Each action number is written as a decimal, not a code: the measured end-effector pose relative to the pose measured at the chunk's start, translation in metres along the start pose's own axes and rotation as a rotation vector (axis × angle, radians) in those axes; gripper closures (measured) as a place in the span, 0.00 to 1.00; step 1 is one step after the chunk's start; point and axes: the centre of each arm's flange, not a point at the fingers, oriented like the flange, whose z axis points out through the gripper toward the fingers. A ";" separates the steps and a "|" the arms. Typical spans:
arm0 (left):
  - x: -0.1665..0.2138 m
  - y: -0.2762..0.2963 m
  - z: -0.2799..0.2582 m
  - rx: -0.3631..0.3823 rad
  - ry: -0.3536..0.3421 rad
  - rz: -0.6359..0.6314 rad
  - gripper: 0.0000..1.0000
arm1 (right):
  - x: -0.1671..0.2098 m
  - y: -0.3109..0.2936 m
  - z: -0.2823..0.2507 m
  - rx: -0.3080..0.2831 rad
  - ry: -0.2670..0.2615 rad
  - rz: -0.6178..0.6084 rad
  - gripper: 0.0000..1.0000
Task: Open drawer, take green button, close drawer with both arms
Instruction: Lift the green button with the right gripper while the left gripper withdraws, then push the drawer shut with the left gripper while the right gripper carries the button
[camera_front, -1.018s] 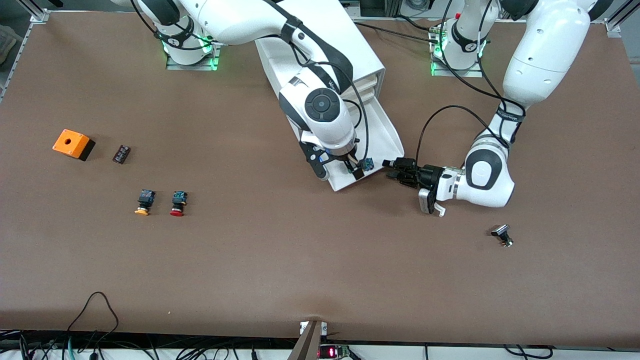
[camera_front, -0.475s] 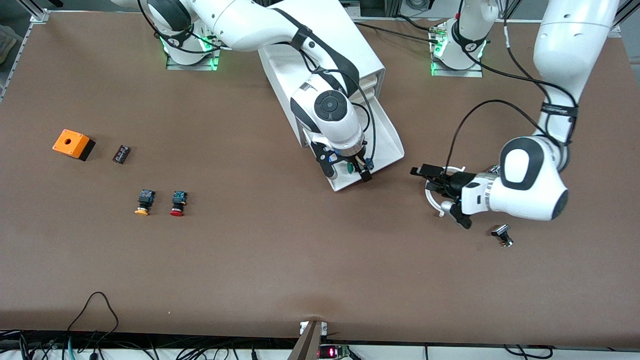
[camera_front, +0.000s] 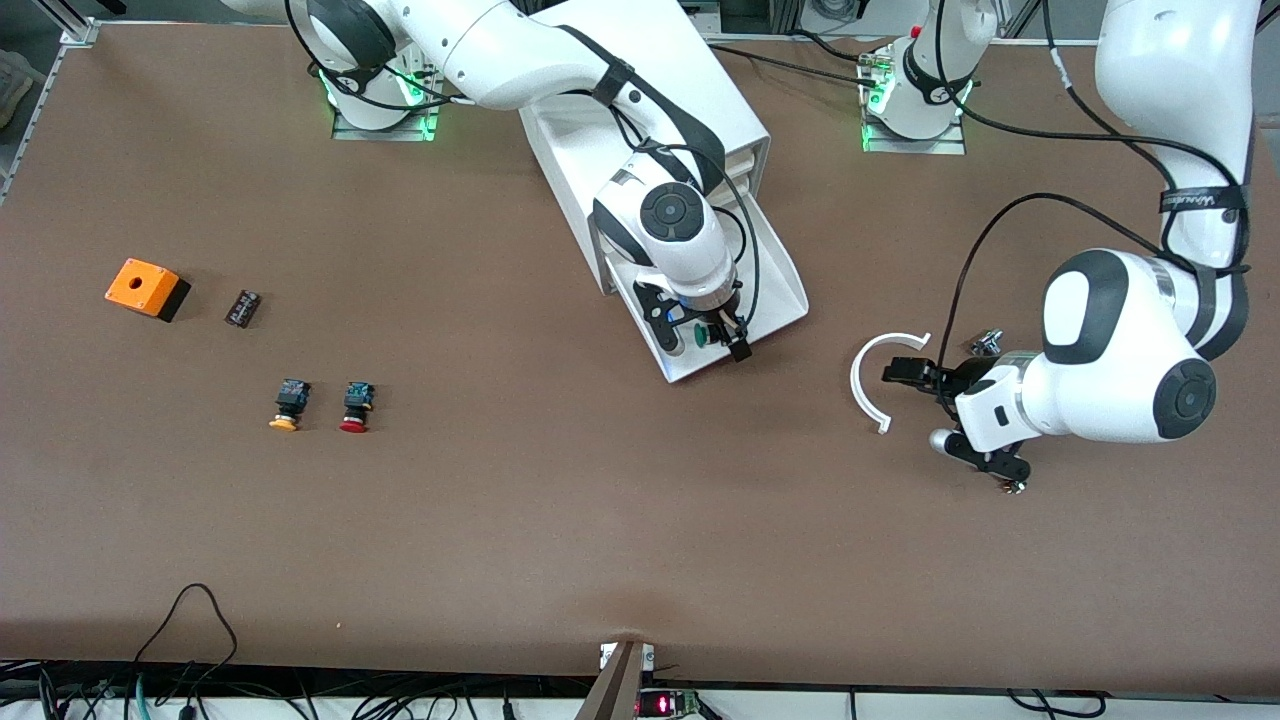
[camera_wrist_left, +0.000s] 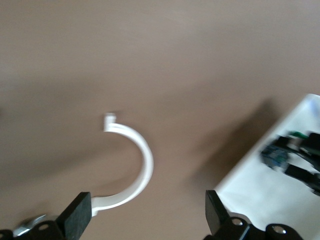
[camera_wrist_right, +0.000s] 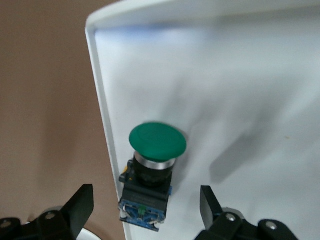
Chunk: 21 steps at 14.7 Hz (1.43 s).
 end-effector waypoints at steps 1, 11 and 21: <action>-0.002 0.003 -0.015 0.064 -0.002 -0.017 0.00 | -0.002 0.001 0.000 0.000 0.000 -0.002 0.10; 0.000 0.018 -0.058 0.126 0.042 -0.368 0.00 | -0.008 -0.012 -0.031 0.010 -0.002 -0.017 0.59; 0.007 0.109 0.130 0.031 0.222 -0.675 0.00 | 0.112 -0.053 -0.169 -0.173 0.030 -0.609 0.59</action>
